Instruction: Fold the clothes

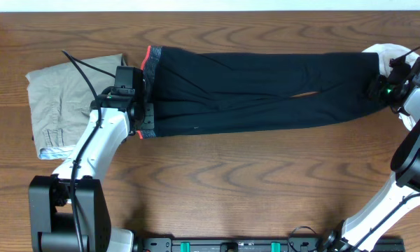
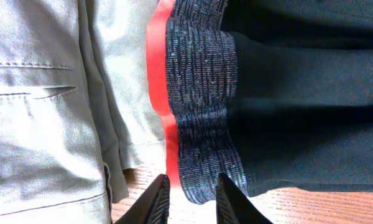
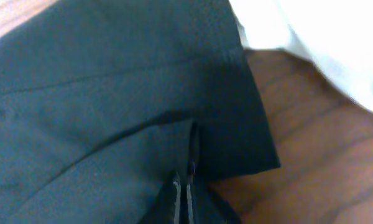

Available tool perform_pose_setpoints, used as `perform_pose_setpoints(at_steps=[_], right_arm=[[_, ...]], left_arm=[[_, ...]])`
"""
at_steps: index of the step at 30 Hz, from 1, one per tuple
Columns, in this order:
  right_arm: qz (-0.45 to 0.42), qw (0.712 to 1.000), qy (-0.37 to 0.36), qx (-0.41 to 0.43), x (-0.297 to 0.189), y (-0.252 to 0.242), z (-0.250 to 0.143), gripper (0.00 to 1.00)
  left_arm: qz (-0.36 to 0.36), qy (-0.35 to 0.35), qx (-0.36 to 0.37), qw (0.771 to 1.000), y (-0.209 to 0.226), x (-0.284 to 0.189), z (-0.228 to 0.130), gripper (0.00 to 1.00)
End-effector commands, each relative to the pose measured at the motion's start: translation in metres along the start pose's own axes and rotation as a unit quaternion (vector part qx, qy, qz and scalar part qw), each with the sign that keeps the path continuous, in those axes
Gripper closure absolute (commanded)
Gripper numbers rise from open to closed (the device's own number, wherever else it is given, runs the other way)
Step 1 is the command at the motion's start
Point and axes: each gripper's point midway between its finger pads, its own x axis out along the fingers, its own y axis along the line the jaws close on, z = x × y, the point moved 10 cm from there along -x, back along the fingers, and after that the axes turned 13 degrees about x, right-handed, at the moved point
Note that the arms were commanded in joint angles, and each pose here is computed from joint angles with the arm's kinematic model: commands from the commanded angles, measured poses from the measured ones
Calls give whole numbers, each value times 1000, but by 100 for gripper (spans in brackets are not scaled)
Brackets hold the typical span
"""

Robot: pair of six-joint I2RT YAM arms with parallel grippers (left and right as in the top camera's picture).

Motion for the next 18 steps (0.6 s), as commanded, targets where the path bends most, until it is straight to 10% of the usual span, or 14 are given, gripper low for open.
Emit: perform_pose_setpoints(at_steps=[1,18], right_arm=[[-1,1000,-4,-1,-20,5,5,99],[-108,985,61,122,-144,-35,-16,90]], left_arm=[[1,2,-4,1000,2,0,-2,74],[1,3,-4,1000,2,0,-2,75]])
